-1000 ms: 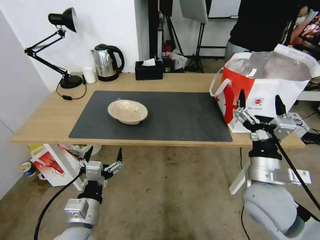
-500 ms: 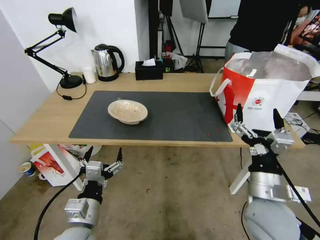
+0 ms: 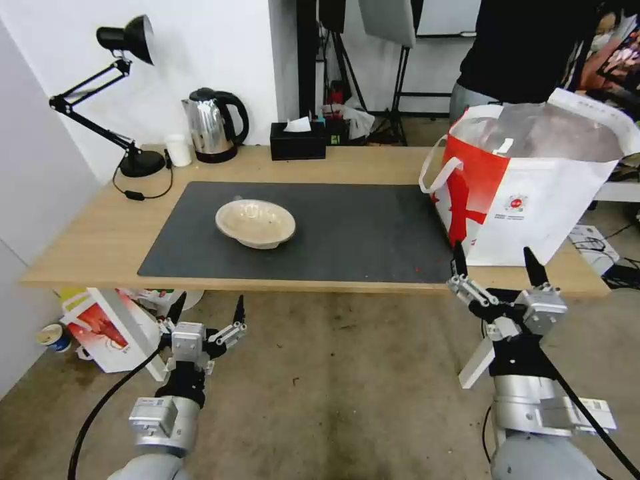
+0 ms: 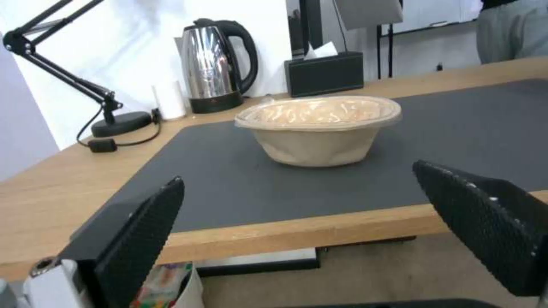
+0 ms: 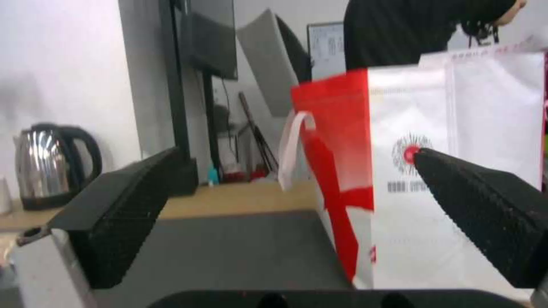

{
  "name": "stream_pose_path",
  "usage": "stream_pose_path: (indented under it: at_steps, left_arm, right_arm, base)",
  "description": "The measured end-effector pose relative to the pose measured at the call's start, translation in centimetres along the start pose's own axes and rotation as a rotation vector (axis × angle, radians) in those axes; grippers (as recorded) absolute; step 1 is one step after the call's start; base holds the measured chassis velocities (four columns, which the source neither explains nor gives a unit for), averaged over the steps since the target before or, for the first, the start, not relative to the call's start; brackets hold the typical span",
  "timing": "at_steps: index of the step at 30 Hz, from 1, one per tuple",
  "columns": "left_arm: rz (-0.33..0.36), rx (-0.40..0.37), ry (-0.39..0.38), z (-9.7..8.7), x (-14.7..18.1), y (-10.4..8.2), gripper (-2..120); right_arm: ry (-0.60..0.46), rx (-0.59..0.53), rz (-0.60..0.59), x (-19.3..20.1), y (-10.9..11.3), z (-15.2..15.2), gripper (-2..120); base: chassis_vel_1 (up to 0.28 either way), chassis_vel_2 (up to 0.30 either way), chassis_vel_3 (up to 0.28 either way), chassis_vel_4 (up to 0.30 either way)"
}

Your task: Pick up the trash from the table and place it into the takeout bag.

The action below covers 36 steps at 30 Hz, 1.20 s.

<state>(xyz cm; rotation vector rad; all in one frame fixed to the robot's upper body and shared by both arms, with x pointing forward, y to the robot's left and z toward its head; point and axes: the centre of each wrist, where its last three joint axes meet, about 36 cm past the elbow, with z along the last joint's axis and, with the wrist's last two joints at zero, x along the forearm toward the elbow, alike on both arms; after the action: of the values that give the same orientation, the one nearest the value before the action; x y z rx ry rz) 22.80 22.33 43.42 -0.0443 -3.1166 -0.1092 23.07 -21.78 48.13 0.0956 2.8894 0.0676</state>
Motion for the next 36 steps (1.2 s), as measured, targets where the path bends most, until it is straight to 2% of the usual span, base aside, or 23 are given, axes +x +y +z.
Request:
stream_pose_path:
  at_steps: [15, 36]
  left_arm:
    - [0.000, 0.000, 0.000, 0.0, 0.0, 0.0, 100]
    - [0.000, 0.000, 0.000, 0.0, 0.0, 0.0, 100]
  right_arm:
    - [0.172, 0.025, -0.005, 1.7, -0.1, 1.4, 100]
    - [0.195, 0.059, 0.006, 2.2, -0.1, 2.7, 100]
  base:
    - [0.000, 0.000, 0.000, 0.000]
    - [0.000, 0.000, 0.000, 0.000]
